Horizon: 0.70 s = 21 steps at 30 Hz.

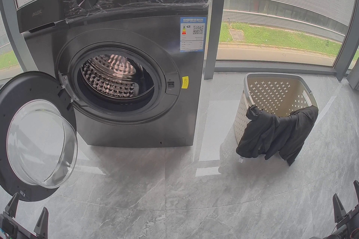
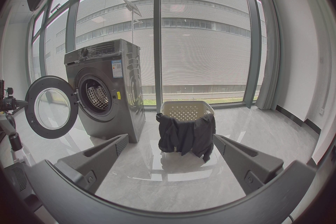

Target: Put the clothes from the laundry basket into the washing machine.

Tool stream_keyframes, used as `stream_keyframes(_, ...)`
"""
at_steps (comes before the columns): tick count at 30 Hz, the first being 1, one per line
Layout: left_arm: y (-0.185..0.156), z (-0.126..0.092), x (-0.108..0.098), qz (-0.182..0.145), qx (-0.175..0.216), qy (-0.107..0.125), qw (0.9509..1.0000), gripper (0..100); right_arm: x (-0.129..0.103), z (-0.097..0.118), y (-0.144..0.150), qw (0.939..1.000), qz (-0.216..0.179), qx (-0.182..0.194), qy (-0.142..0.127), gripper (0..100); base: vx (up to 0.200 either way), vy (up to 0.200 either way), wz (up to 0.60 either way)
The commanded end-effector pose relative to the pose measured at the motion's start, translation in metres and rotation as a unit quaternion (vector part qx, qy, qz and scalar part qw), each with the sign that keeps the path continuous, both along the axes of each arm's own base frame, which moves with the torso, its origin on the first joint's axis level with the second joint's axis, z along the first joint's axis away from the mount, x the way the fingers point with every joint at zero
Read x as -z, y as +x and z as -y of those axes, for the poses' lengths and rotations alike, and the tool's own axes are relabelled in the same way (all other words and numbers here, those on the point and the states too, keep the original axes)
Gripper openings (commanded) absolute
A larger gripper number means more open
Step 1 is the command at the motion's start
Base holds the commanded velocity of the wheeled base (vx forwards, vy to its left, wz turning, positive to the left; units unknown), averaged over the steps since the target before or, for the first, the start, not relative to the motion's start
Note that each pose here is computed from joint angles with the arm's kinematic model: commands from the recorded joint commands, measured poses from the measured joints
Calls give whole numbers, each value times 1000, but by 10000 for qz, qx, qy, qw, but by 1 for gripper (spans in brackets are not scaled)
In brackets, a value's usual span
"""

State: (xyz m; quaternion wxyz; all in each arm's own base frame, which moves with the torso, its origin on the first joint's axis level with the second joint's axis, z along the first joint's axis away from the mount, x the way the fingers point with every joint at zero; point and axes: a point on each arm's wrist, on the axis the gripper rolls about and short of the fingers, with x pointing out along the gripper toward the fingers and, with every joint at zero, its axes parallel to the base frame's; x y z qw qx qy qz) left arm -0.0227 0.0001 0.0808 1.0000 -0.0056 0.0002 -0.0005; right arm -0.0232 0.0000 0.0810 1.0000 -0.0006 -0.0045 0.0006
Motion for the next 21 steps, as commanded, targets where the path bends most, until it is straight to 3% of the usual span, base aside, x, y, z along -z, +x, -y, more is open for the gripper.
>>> stream_keyframes(1, 0, 0, 5, -6, -5, -5, 10000, 100, 5, 0, 1, 10000, -45, -1, -1, 100, 0, 0, 0)
stream_keyframes(7, 0, 0, 5, -6, -5, -5, 10000, 100, 5, 0, 1, 10000, -45, -1, -1, 100, 0, 0, 0)
stream_keyframes(19, 0, 0, 5, 2, 2, -5, 10000, 100, 5, 0, 1, 10000, -45, -1, -1, 100, 200, 0, 0)
stream_keyframes(21, 0, 0, 5, -6, 2, -5, 10000, 100, 5, 0, 1, 10000, -45, -1, -1, 100, 0, 0, 0)
